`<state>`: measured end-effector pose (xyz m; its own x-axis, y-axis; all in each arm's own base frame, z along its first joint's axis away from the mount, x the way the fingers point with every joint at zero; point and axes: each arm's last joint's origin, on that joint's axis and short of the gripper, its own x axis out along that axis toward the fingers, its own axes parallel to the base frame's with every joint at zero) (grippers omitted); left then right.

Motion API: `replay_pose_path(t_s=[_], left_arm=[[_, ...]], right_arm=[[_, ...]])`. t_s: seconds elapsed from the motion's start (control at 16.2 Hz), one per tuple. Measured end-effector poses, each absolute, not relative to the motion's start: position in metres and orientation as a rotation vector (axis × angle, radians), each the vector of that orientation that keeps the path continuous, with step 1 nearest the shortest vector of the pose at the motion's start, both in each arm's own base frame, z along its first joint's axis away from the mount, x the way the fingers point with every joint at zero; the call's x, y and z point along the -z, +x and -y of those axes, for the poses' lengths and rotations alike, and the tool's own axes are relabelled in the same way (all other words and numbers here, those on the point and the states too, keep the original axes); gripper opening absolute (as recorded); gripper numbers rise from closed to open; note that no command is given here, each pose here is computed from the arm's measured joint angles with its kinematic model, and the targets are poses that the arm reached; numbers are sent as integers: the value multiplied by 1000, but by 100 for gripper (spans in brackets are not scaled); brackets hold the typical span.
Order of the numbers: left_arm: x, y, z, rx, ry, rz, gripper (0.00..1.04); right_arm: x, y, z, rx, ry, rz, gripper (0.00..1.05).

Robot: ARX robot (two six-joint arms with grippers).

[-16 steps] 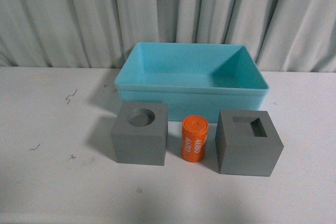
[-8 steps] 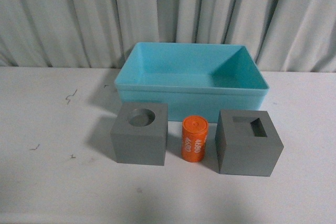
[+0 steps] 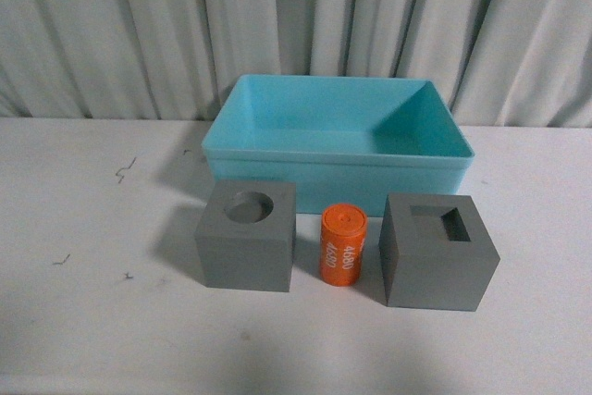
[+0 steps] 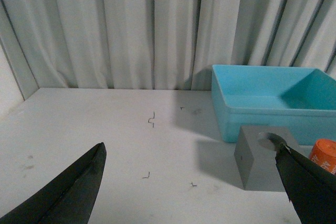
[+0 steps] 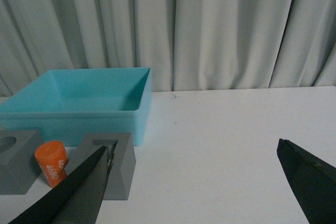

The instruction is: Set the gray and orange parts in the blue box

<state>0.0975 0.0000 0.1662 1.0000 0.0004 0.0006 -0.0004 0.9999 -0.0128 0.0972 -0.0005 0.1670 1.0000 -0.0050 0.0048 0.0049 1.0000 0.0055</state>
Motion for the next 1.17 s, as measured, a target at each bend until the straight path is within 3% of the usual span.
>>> replay_pose_path(t_s=[1.17], left_arm=[[-166,97,0,0,-13,1,98]], right_arm=[[-167,97,0,5,5,5,98]])
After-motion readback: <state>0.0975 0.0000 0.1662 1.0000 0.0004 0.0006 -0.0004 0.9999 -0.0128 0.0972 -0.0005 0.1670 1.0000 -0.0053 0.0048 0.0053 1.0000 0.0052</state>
